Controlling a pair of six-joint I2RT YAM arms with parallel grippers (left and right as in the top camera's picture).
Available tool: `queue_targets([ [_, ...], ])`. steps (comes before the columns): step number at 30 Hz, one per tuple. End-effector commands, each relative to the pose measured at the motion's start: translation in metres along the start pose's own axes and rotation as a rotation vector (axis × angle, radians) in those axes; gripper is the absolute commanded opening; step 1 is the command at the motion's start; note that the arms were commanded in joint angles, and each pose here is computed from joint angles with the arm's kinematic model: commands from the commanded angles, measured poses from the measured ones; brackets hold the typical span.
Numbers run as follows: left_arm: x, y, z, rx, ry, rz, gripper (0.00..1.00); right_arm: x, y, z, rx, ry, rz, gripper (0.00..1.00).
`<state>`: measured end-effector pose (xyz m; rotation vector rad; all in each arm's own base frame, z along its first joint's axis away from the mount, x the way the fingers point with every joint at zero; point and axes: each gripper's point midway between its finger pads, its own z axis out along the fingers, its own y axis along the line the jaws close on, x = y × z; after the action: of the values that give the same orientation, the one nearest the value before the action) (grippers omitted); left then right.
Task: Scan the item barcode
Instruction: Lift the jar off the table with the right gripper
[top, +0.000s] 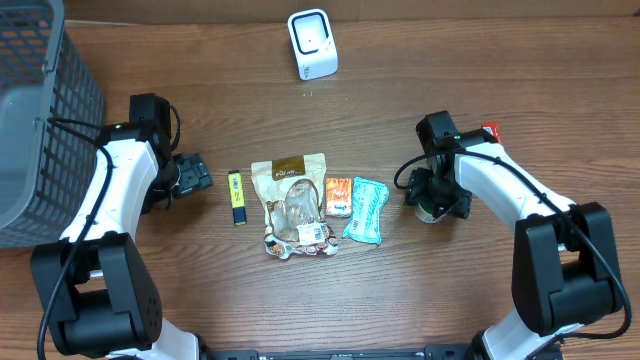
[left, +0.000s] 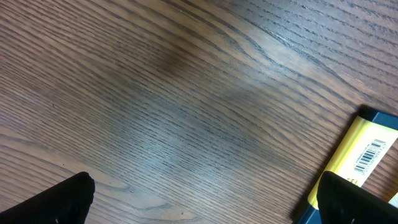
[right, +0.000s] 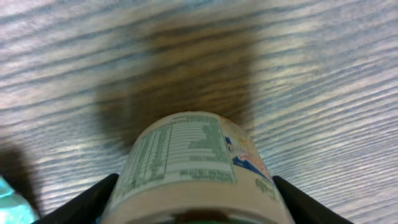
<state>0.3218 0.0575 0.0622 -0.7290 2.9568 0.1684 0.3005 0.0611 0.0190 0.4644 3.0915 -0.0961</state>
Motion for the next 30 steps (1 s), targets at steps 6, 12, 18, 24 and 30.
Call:
queue_targets([
  [6, 0.001, 0.001, 0.002, -0.012, 0.004, 0.014, 1.0, -0.01, 0.004, -0.008, -0.012, -0.025, 0.004, 0.76],
  [12, 0.001, 0.001, 0.002, -0.012, 0.004, 0.014, 1.0, -0.006, 0.002, -0.007, -0.005, -0.012, 0.004, 0.75],
  [18, 0.001, 0.001, 0.002, -0.012, 0.004, 0.014, 1.0, 0.0, -0.001, 0.0, 0.003, 0.001, 0.003, 0.75],
  [24, 0.001, 0.001, 0.002, -0.012, 0.004, 0.014, 1.0, 0.001, -0.001, 0.002, 0.003, 0.002, 0.002, 0.79],
  [30, 0.001, 0.001, 0.002, -0.012, 0.004, 0.014, 1.0, 0.002, -0.002, 0.002, 0.007, 0.008, 0.002, 0.79],
])
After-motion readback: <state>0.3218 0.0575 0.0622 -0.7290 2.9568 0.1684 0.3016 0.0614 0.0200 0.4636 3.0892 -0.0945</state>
